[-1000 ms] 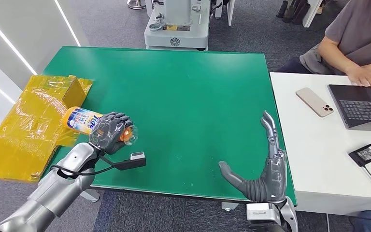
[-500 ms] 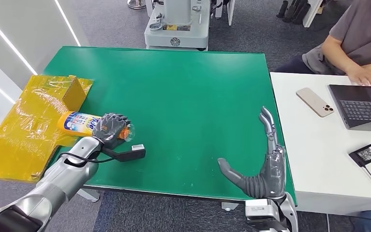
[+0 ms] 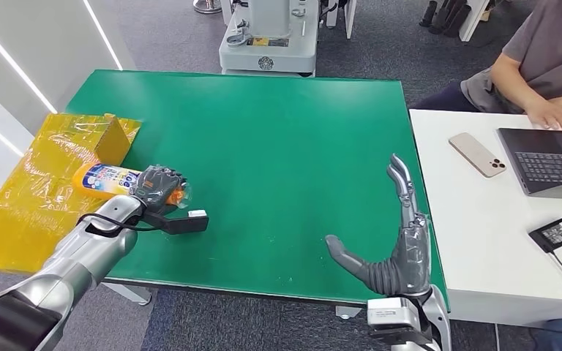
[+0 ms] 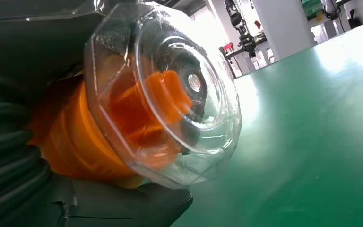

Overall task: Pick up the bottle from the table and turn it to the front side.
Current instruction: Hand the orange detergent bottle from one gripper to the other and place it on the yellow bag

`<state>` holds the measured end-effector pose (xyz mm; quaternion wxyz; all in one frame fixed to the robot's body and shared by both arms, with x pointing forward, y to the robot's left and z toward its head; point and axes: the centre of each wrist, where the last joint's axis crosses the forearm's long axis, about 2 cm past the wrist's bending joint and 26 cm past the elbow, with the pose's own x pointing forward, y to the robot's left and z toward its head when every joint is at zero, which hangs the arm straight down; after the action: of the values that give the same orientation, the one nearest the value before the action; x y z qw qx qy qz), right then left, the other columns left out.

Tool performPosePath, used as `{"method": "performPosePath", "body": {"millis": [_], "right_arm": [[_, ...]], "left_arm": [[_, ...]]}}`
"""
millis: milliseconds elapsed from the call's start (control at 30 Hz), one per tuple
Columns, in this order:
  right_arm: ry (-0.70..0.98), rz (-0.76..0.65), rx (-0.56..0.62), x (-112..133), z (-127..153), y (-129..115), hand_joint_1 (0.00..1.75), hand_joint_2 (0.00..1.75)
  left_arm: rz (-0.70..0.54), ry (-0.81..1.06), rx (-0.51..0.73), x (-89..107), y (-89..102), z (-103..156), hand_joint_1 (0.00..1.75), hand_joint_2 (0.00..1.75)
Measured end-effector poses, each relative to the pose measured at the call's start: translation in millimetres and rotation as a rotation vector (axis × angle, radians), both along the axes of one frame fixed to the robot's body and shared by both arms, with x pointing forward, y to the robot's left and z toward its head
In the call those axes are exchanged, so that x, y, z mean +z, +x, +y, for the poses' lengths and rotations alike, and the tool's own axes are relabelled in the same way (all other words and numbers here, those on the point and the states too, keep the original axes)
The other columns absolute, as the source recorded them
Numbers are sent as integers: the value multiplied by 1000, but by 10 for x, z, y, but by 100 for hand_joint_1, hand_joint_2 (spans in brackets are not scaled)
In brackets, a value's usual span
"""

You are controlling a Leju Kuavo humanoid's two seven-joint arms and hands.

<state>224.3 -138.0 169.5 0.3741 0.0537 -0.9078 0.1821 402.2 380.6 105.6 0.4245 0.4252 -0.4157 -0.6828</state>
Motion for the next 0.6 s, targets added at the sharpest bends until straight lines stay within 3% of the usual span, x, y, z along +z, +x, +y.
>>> {"method": "performPosePath", "body": {"millis": [600], "right_arm": [[-4, -3, 2, 37, 9, -39, 0, 175]], "left_arm": [[61, 112, 138, -91, -205, 554, 175, 175]]}}
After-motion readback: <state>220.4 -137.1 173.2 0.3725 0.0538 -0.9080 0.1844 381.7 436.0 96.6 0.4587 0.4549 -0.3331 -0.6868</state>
